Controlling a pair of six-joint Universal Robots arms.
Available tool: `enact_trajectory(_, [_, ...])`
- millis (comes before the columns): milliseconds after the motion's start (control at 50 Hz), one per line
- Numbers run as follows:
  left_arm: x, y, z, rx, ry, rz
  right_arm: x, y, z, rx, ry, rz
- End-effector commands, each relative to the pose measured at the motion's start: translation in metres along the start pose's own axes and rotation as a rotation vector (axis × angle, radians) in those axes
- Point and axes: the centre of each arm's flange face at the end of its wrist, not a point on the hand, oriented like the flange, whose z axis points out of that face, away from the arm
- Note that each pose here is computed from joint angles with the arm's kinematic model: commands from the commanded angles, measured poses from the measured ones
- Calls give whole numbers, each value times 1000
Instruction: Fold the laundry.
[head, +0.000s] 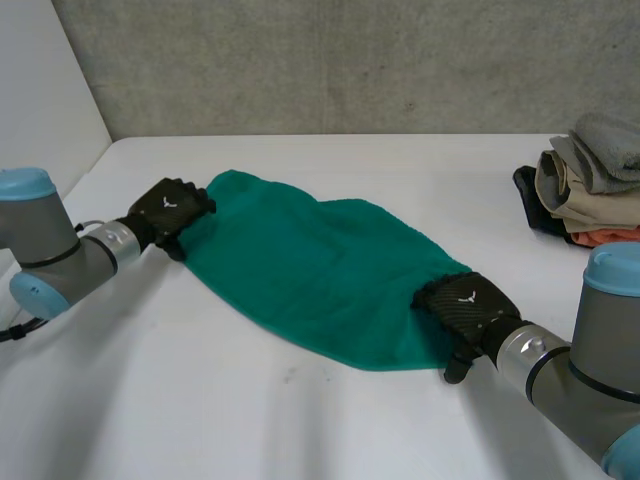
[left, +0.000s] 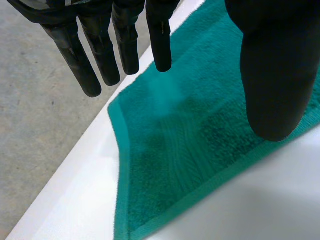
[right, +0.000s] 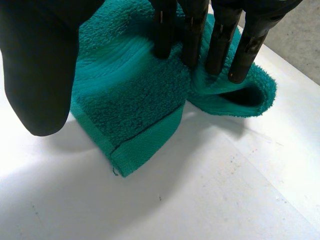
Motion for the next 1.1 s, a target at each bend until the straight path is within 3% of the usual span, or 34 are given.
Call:
enact_trajectory(20, [8, 12, 5, -5, 28, 43, 1, 0, 0, 0, 2, 1])
enact_trajectory(840, [-8, 10, 37, 76, -82, 129, 0, 1, 1, -1, 0, -1])
enact_trajectory(1100, [-6, 18, 40, 76, -95, 36, -2, 4, 1, -10, -3, -26])
